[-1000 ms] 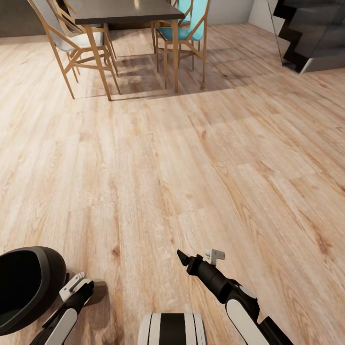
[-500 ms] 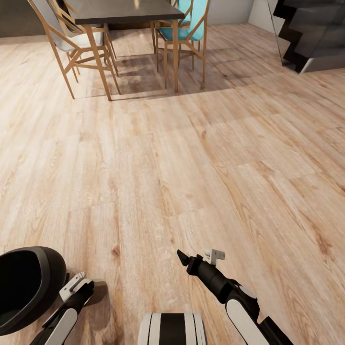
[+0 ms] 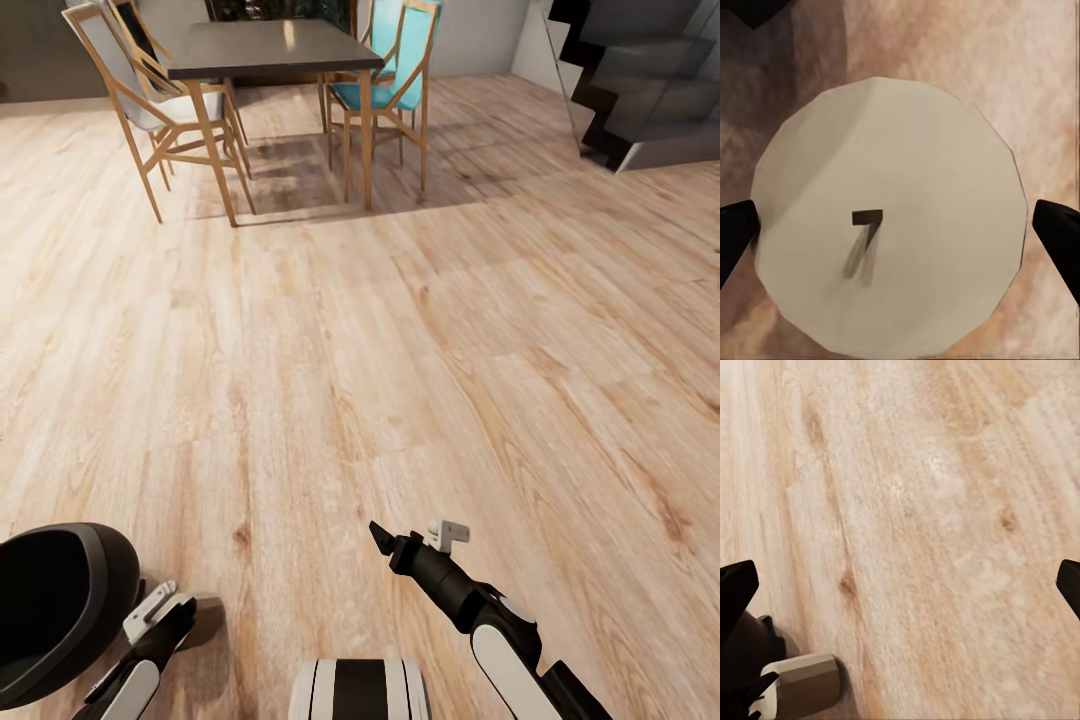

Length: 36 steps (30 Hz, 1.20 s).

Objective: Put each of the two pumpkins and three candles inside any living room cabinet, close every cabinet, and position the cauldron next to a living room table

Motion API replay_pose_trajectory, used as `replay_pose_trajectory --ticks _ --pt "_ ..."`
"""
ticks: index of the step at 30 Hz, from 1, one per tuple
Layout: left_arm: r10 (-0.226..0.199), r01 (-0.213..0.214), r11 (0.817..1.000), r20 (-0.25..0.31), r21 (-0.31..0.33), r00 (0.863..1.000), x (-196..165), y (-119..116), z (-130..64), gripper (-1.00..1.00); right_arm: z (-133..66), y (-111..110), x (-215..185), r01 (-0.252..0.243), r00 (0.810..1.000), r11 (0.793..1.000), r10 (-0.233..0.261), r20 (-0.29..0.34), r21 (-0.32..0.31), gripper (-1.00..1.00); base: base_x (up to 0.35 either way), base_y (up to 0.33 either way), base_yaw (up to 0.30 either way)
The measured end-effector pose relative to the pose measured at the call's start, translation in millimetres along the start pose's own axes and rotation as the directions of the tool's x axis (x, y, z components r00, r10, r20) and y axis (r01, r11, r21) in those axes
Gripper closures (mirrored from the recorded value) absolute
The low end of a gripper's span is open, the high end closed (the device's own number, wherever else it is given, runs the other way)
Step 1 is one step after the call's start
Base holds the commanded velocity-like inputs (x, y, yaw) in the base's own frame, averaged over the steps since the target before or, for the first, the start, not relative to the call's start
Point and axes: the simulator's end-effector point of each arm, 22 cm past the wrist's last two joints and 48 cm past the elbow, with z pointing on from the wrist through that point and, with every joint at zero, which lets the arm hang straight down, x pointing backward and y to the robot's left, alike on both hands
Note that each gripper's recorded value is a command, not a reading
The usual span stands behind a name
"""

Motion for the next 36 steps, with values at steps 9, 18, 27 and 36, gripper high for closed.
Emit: replay_pose_trajectory --ticks 9,18,27,36 --pt "0.004 -0.003 0.999 -0.031 0.053 0.999 2 -19 -8.6 1.00 -7.9 12 -13 0.017 0.999 1.000 -0.017 0.029 -0.016 -1.00 0.000 0.000 0.000" --pt "-0.001 0.002 0.996 -0.008 0.085 1.000 -11 -32 -17.5 1.00 -16.3 24 -26 0.035 0.998 0.999 -0.033 0.058 -0.030 -1.00 0.000 0.000 0.000" --pt "0.027 -0.030 0.993 0.026 0.116 0.999 -24 -46 -27.5 1.00 -25.2 35 -38 0.052 0.995 0.998 -0.048 0.086 -0.044 -1.00 0.000 0.000 0.000" --pt "0.048 -0.054 0.988 0.045 0.145 0.998 -34 -59 -38.0 1.00 -34.2 47 -49 0.067 0.992 0.996 -0.060 0.113 -0.056 -1.00 0.000 0.000 0.000"
